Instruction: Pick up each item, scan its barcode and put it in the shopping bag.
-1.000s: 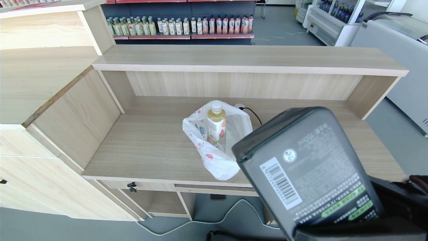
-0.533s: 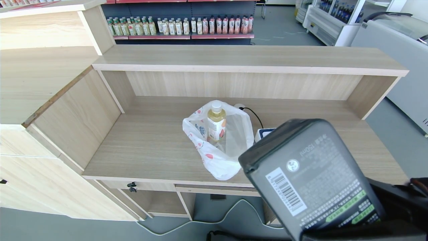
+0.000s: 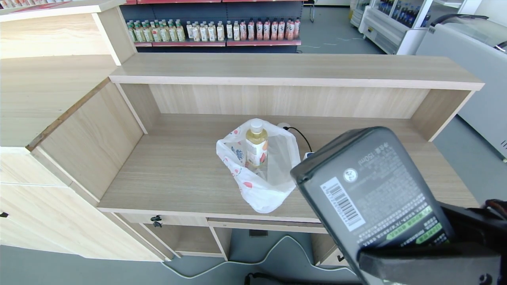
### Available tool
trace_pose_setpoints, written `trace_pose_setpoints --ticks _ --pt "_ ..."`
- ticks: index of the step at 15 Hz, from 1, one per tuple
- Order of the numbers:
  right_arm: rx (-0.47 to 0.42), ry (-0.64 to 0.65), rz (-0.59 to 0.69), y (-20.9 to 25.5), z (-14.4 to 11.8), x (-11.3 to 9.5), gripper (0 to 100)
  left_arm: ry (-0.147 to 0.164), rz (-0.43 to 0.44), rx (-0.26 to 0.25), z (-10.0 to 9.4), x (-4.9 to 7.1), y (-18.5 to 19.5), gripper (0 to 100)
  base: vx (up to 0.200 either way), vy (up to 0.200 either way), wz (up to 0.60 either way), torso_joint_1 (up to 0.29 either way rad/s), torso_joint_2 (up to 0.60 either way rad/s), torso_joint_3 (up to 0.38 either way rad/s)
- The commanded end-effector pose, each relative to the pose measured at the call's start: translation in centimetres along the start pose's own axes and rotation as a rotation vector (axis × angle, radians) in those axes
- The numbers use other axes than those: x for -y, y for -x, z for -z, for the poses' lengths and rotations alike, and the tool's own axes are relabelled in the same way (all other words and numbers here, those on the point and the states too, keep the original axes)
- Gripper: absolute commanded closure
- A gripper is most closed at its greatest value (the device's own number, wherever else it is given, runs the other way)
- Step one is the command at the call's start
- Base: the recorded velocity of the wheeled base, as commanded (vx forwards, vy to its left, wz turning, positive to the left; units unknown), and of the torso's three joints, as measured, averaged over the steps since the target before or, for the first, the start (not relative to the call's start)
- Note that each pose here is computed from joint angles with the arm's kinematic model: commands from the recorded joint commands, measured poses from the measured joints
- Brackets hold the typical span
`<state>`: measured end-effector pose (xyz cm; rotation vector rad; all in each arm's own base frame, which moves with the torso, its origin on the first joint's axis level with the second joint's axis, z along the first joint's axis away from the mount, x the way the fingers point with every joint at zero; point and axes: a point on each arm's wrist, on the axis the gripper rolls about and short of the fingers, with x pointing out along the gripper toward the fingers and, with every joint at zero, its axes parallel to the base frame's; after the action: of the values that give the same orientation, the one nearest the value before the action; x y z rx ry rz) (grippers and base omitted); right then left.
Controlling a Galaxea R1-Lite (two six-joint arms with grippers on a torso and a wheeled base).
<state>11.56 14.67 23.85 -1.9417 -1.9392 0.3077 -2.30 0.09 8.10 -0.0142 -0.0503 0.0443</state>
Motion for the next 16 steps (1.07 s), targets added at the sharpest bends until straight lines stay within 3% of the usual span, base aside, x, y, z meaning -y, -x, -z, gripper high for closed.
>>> trace_pose_setpoints --ticks 1,3,4,5,6,8,10,11,14,16 --pt "0.001 -0.001 -0.001 0.0 0.0 0.0 100 0.001 0.0 0.001 0.0 0.0 0.0 0 0.0 0.0 0.0 0.0 0.0 0.0" --pt "0.0 -0.006 0.001 0.1 0.1 0.0 100 0.001 0.0 0.001 0.0 0.0 0.0 0 0.0 0.0 0.0 0.0 0.0 0.0" --pt "-0.024 -0.077 -0.026 0.4 0.6 -0.3 100 -0.001 0.0 0.001 0.0 0.0 0.0 0 0.0 0.0 0.0 0.0 0.0 0.0" --pt "-0.117 -0.193 -0.11 1.4 2.1 -1.2 100 0.001 -0.001 0.001 0.0 0.0 0.0 0 0.0 0.0 0.0 0.0 0.0 0.0" --pt "-0.294 -0.386 -0.248 3.3 3.8 -2.4 100 0.001 0.0 0.001 0.0 0.0 0.0 0 0.0 0.0 0.0 0.0 0.0 0.0" --pt "-0.758 -0.814 -0.44 8.8 4.7 -4.0 100 -0.001 0.0 0.001 0.0 0.0 0.0 0 0.0 0.0 0.0 0.0 0.0 0.0" --pt "-1.126 -0.988 -0.522 14.6 4.6 -4.0 100 -0.001 0.0 0.001 0.0 0.0 0.0 0 0.0 0.0 0.0 0.0 0.0 0.0" --pt "-1.215 -1.048 -0.583 16.8 3.5 -3.4 100 0.001 -0.001 0.001 0.0 0.0 0.0 0 0.0 0.0 0.0 0.0 0.0 0.0" --pt "-1.204 -1.296 -0.599 19.4 2.3 -2.9 100 0.001 0.0 0.001 0.0 0.0 0.0 0 0.0 0.0 0.0 0.0 0.0 0.0" --pt "-1.261 -1.364 -0.565 19.5 2.3 -3.0 100 0.001 -0.001 0.001 0.0 0.0 0.0 0 0.0 0.0 0.0 0.0 0.0 0.0"
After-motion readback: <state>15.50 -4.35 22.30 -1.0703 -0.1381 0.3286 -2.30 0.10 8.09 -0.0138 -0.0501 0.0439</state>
